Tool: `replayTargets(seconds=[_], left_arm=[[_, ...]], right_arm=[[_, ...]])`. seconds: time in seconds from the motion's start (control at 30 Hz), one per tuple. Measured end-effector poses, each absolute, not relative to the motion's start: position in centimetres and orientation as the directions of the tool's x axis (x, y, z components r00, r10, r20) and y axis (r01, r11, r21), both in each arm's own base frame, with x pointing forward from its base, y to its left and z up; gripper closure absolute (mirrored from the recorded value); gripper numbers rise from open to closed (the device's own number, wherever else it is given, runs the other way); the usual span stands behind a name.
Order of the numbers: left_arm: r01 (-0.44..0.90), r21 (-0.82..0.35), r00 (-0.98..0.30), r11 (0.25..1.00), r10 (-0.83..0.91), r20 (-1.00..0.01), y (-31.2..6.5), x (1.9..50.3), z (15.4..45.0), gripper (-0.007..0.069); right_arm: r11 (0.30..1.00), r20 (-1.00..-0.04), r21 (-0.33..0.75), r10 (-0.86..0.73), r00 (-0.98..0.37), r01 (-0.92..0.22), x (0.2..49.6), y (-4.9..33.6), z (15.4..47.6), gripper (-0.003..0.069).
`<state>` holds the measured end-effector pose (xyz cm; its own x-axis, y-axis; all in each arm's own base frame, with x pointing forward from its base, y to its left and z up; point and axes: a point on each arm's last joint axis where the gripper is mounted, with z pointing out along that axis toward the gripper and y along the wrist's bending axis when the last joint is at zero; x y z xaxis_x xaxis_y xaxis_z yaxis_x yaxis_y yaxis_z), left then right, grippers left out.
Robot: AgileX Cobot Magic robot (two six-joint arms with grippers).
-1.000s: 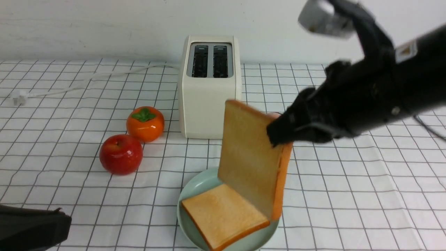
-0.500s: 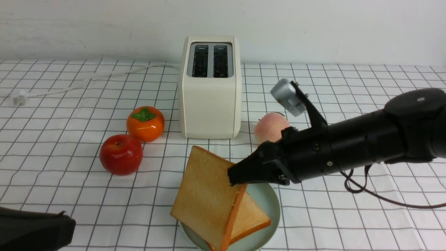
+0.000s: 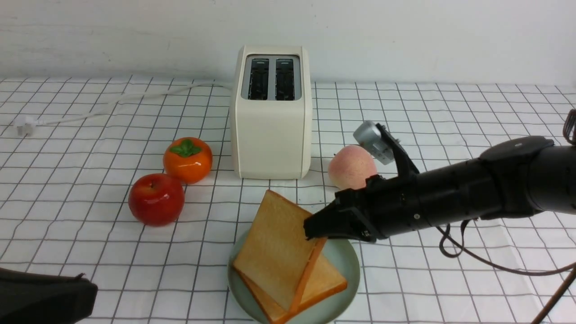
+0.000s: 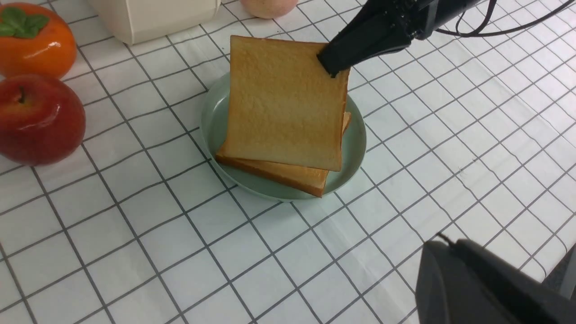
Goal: Take toasted bread from bread machine on white checkered table place on plate.
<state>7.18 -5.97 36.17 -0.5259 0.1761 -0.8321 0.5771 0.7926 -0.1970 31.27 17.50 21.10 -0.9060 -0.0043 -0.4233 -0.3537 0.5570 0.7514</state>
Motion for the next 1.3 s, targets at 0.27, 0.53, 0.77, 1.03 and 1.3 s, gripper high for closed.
replayTargets(seconds=[0.27, 0.53, 0.77, 1.03, 1.3], left_arm=[[0.581, -0.195, -0.522, 0.791, 0.178, -0.834, -6.0, 7.2, 36.2, 0.0638], [0.585, -0.164, -0.462, 0.794, 0.160, -0.873, -6.0, 7.6, 36.7, 0.0638], [0.552, -0.153, -0.375, 0.820, 0.080, -0.924, -5.4, 7.3, 37.3, 0.0638], [0.552, -0.135, -0.150, 0.822, -0.062, -0.987, -2.6, 1.6, 33.9, 0.0638], [0.513, -0.182, -0.106, 0.839, -0.149, -0.983, -2.3, 2.1, 27.6, 0.0638]], right_arm=[[0.656, -0.419, 0.669, -0.056, -0.906, -0.350, 31.5, 14.4, 21.2, 0.0146], [0.791, -0.386, 0.506, -0.147, -0.911, -0.343, 28.2, 8.8, 29.6, 0.0249], [0.892, -0.511, 0.286, -0.166, -0.844, -0.349, 19.7, 5.9, 37.4, 0.0532], [0.961, -0.743, 0.129, -0.070, -0.666, -0.245, 5.9, 2.4, 38.9, 0.0674], [0.971, -0.837, 0.211, 0.119, -0.535, -0.113, 0.3, 0.9, 32.8, 0.0664]])
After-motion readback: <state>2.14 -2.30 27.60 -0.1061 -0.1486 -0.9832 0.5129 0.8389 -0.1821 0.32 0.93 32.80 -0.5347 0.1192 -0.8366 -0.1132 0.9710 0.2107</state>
